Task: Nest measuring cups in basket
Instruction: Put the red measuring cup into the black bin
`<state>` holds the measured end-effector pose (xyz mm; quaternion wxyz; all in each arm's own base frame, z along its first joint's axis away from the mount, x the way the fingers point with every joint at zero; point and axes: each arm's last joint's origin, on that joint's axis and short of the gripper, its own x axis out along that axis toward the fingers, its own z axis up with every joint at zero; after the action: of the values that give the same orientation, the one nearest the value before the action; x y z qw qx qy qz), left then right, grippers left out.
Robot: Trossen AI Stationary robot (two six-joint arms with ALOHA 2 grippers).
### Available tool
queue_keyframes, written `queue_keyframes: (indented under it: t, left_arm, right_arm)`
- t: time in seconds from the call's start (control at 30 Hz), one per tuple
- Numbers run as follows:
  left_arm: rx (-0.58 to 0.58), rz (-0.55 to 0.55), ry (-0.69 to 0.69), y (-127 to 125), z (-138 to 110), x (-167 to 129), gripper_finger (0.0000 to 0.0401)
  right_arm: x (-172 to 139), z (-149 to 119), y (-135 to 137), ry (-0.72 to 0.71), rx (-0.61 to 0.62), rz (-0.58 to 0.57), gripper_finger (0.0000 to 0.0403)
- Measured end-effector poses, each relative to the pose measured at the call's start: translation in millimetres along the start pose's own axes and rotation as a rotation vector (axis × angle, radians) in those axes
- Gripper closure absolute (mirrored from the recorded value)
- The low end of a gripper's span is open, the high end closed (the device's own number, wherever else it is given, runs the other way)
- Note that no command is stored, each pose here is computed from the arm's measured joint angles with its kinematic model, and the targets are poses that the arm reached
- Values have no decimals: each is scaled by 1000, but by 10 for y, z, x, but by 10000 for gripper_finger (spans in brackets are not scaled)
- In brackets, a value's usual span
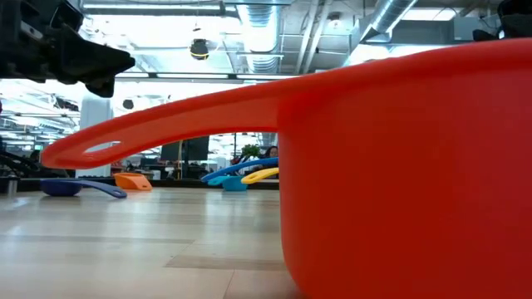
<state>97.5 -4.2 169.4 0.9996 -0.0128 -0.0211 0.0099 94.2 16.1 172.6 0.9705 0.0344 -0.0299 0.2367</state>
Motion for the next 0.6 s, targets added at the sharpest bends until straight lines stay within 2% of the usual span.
queue_keyframes:
  t: [0.13, 0.4, 0.6]
  left_arm:
    - [-88, 0, 0, 0, -1, 0, 346]
    - [-131, 0, 0, 0, -1, 0, 346]
    - [-148, 1, 0, 1, -1, 0, 346]
  right_arm:
    - [0, 0, 0, 0, 0, 0, 257]
    - [0, 0, 0, 0, 0, 0, 267]
    - [0, 2, 0, -2, -94, 0, 270]
